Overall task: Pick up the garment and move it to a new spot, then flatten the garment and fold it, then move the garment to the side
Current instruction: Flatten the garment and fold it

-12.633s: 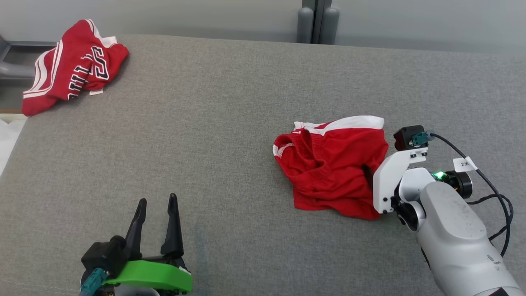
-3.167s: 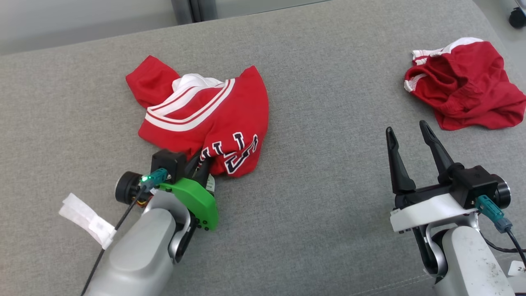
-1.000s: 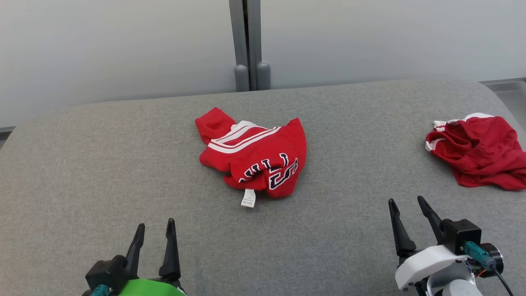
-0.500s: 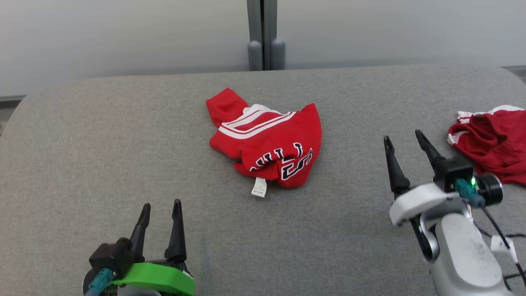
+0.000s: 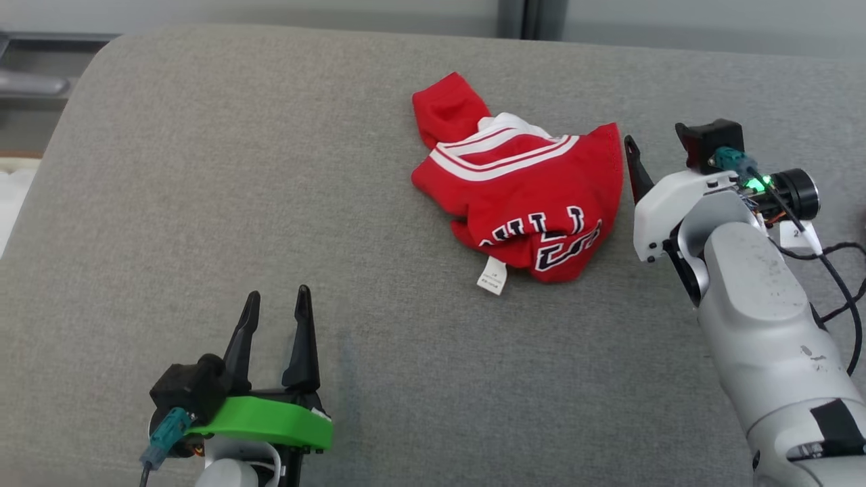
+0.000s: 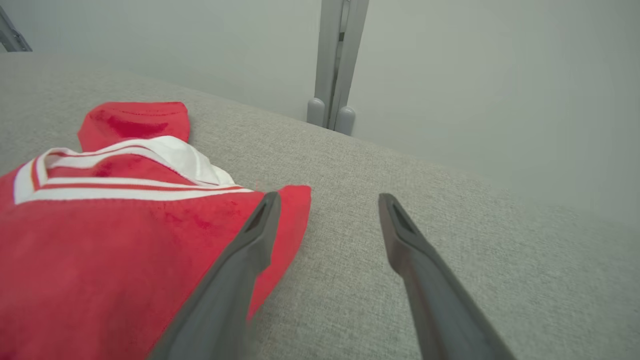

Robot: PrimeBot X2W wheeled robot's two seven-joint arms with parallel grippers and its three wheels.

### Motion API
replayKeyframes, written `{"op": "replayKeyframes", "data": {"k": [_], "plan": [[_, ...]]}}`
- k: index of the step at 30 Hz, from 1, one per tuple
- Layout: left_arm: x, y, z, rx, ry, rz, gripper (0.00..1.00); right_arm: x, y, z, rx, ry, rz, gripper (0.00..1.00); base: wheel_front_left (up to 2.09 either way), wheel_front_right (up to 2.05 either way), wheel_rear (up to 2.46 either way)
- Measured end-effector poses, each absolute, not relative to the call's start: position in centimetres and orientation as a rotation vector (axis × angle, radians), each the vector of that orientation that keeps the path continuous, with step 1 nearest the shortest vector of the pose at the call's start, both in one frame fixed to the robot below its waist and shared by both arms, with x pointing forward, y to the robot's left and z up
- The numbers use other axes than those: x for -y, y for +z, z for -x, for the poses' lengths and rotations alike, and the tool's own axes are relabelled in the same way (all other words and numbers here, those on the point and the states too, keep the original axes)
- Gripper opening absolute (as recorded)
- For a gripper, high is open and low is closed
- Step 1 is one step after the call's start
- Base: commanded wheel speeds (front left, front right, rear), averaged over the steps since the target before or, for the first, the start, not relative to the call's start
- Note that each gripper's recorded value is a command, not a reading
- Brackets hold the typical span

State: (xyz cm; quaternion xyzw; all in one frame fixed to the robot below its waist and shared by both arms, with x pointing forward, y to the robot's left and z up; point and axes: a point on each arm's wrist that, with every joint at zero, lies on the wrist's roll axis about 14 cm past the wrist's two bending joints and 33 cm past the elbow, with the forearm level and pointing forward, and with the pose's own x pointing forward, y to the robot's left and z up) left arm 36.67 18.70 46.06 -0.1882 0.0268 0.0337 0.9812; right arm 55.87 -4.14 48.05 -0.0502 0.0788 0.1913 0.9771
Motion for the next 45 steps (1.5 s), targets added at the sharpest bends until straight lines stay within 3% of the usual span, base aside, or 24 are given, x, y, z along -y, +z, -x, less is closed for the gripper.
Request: {"op": "replayKeyframes", "data": {"k": [8,13,14,15,17,26,35,45], "plan": [[-20.7,44.0,-36.2,-0.113,0.149,0.378,1.0,1.0,40.9,-57.1,-0.402,0.459,0.113,1.0,0.0,0.0,0.0],[-21.3,43.4,-36.4,-0.13,0.175,0.372,1.0,-0.4,39.2,-57.5,-0.454,0.484,0.086,1.0,0.0,0.0,0.0],[-21.3,43.3,-36.4,-0.134,0.177,0.371,1.0,-0.6,39.1,-57.6,-0.452,0.488,0.08,0.89,0.0,0.0,0.0],[-21.4,43.1,-36.4,-0.138,0.179,0.37,1.0,-0.8,39.1,-57.6,-0.45,0.491,0.075,0.27,0.0,0.0,0.0],[-21.3,42.9,-36.5,-0.145,0.178,0.369,1.0,-1.1,39.2,-57.6,-0.434,0.5,0.068,0.0,0.0,0.0,0.0],[-20.2,43.6,-37.3,-0.126,0.126,0.347,1.0,1.2,44.5,-59.4,-0.255,0.443,0.052,0.0,0.0,0.0,0.0],[-18.3,44.7,-37.5,-0.095,0.055,0.349,1.0,7.8,58.2,-62.9,0.076,0.267,0.006,0.0,0.0,0.0,0.0],[-17.1,46.3,-37.4,-0.053,0.006,0.354,1.0,11.0,74.3,-60.9,0.487,0.164,-0.054,0.0,0.0,0.0,0.0]]}}
